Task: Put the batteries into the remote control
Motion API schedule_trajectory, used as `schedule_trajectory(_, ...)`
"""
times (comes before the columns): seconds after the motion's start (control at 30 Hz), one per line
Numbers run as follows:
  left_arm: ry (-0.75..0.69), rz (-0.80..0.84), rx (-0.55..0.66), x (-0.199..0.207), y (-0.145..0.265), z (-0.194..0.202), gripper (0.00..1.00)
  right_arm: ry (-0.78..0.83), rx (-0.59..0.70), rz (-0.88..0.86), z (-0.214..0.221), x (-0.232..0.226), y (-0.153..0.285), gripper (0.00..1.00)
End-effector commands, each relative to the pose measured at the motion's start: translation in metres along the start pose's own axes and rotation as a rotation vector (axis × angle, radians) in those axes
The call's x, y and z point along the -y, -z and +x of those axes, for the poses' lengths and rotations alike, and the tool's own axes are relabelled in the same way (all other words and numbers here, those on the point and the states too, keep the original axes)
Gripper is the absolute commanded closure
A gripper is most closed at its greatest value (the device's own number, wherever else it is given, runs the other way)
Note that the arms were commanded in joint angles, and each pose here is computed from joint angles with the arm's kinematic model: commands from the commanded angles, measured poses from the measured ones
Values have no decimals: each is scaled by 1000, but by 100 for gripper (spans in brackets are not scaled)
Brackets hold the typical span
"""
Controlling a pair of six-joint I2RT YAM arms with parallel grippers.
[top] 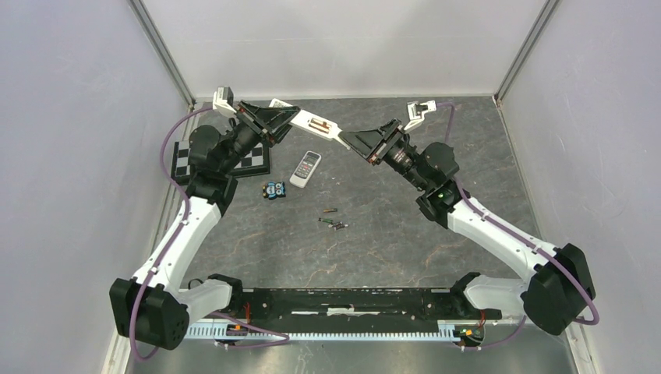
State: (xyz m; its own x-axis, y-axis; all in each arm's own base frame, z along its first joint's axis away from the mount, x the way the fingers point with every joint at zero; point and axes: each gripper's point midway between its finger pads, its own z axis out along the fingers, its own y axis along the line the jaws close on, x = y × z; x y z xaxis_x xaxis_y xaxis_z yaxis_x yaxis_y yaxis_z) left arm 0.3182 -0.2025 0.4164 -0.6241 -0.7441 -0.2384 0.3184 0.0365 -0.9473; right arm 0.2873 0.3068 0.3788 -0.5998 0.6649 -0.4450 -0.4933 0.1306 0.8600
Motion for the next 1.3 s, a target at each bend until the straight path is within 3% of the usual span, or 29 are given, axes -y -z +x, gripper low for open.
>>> schedule_trajectory(0.0,-51,98,-5,34,-1,-1,98,-9,-2,-20,-1,-3,-7,65)
schedule_trajectory(0.1,-84,39,5,18,-2,-2,98,-37,-22,-33,3,-4,-9,78)
schedule_trajectory(0.43,-265,-126,33,-23,1,-10,98,-40,-79,8,15,10,-5,100)
schedule_trajectory(0.7,-461,-240,-77,-73,9,1,98,52,-75,68,9,39,10,100)
schedule_trajectory(1.03,-688,-241,-297,-107,35,31,98,261,-205,474,39,197,96,100)
schedule_trajectory(1.27,-669,-144,-325,-96,38,45,98,199,-352,525,84,252,138,100)
